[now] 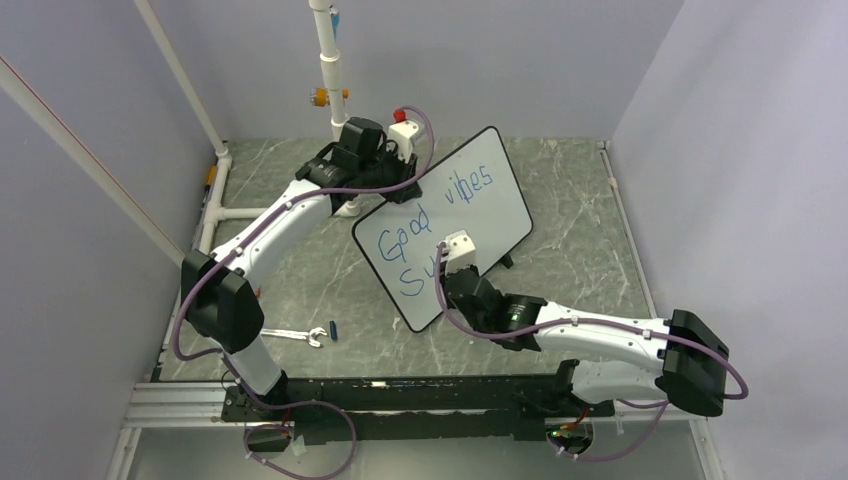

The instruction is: Write a sentence on the whiteboard

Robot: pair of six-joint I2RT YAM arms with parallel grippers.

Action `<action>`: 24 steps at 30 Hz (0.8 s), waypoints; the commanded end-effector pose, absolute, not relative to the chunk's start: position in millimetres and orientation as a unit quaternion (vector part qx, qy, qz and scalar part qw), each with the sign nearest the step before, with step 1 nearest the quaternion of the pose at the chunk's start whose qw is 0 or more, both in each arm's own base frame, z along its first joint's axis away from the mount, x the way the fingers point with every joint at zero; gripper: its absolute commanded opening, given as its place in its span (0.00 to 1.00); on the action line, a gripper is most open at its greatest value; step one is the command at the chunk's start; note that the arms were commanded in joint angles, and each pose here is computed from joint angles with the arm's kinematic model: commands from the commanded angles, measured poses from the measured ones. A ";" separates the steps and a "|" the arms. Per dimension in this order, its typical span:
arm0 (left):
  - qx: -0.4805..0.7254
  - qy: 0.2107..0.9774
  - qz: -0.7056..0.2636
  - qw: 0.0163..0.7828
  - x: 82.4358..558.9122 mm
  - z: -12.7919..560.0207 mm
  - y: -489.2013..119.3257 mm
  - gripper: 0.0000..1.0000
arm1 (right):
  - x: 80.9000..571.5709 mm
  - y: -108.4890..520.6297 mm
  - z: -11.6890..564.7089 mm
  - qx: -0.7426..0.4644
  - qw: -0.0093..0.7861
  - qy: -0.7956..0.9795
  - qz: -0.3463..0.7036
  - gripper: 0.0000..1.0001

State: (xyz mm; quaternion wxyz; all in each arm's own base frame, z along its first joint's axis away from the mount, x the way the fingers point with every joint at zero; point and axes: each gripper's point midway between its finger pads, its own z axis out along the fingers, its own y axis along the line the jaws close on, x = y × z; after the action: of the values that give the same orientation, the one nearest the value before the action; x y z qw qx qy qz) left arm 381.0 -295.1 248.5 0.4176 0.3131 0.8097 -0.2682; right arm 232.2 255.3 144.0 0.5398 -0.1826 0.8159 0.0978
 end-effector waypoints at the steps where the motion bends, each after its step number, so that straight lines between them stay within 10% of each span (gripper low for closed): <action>1: 0.316 0.796 -0.211 0.471 395.5 267.8 -278.5 0.00 | 229.8 244.6 150.7 -0.170 0.542 0.817 0.098 0.00; 24: 0.318 0.796 -0.214 0.469 395.2 267.2 -279.2 0.00 | 268.5 261.9 207.2 -0.160 0.589 0.782 0.123 0.00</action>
State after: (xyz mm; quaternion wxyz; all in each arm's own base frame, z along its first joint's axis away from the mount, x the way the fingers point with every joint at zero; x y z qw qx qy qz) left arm 379.6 -295.6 250.3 0.4192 0.3126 0.8091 -0.2683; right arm 260.6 244.9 182.9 0.5685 -0.1646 0.8007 0.0929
